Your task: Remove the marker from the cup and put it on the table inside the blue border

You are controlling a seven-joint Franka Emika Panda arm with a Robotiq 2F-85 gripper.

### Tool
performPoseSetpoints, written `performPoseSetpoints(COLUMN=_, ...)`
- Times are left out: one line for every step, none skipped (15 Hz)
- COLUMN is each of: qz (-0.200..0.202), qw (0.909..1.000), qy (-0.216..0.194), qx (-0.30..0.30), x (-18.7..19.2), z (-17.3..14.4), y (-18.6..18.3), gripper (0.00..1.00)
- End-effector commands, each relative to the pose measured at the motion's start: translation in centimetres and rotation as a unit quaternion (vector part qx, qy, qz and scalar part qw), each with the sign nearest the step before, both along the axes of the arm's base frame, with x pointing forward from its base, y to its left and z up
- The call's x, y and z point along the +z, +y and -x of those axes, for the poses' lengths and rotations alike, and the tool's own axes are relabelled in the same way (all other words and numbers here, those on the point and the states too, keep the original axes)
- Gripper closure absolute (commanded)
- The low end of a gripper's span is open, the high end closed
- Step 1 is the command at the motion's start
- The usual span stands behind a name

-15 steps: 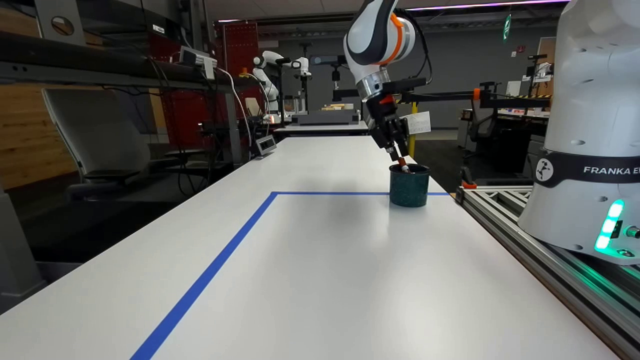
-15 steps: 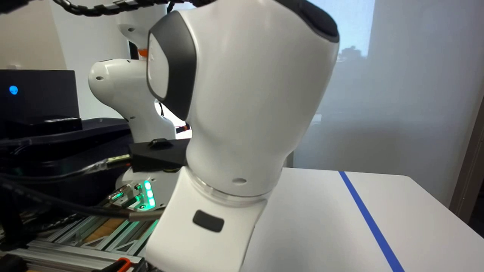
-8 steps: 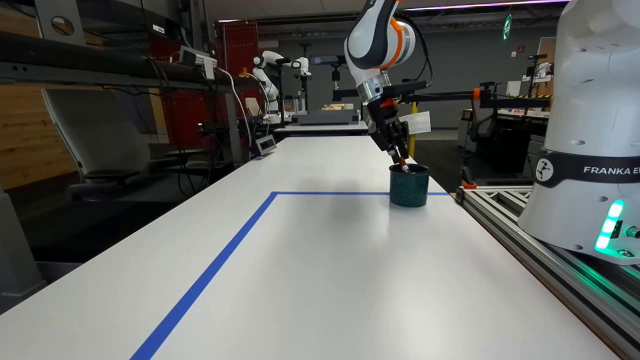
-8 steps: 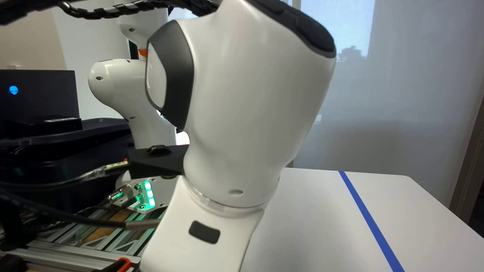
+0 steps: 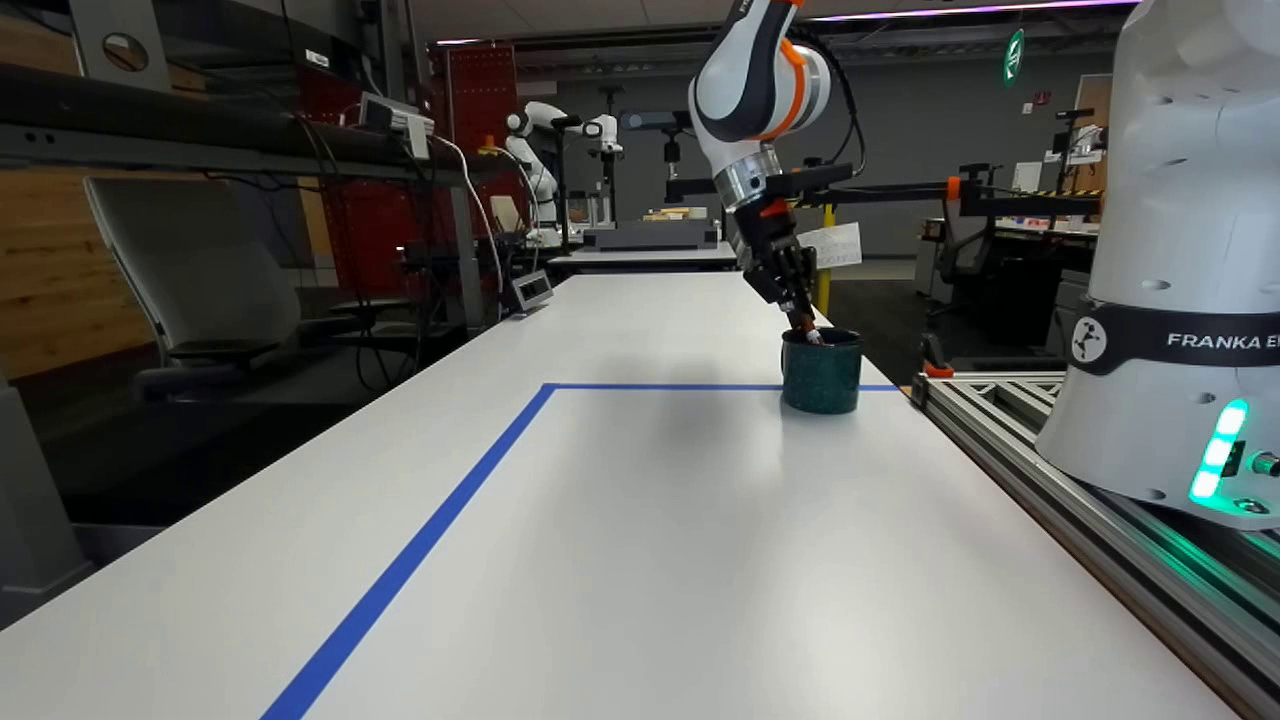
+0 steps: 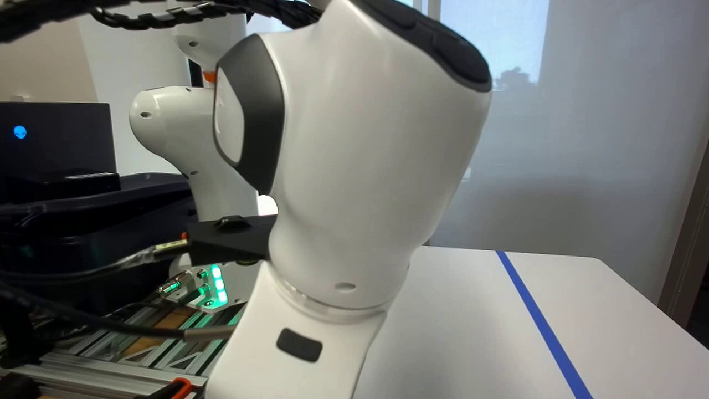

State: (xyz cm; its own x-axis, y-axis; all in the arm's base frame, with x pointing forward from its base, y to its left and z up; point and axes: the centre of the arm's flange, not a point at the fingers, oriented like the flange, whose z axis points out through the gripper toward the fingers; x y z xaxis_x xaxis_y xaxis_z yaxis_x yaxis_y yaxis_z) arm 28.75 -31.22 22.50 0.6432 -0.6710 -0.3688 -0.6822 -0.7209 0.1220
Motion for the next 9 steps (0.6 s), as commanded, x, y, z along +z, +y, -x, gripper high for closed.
performPoseSetpoints(qz=-0.003, qw=1.0, qy=0.002, qx=0.003, x=0.8, z=0.9, y=0.3, gripper=0.95)
performPoseSetpoints(qz=-0.005, qw=0.9999, qy=0.008, qx=0.006, x=1.1, z=1.1, y=0.4, gripper=0.95)
performPoseSetpoints(qz=-0.008, qw=0.9998, qy=0.016, qx=0.011, x=1.8, z=1.3, y=0.6, gripper=0.95)
performPoseSetpoints(qz=-0.014, qw=0.9996, qy=0.02, qx=0.014, x=2.4, z=1.4, y=0.7, gripper=0.95)
performPoseSetpoints(qz=-0.02, qw=0.9994, qy=0.024, qx=0.017, x=3.2, z=1.6, y=0.8, gripper=0.95)
performPoseSetpoints(qz=-0.025, qw=0.9992, qy=0.025, qx=0.019, x=3.9, z=1.7, y=1.0, gripper=0.95)
performPoseSetpoints(qz=-0.031, qw=0.9989, qy=0.028, qx=0.019, x=4.6, z=1.7, y=1.0, gripper=0.95)
performPoseSetpoints(qz=-0.035, qw=0.9988, qy=0.027, qx=0.019, x=5.3, z=1.7, y=1.1, gripper=0.95)
performPoseSetpoints(qz=-0.039, qw=0.9988, qy=0.023, qx=0.02, x=6.0, z=1.6, y=1.1, gripper=0.95)
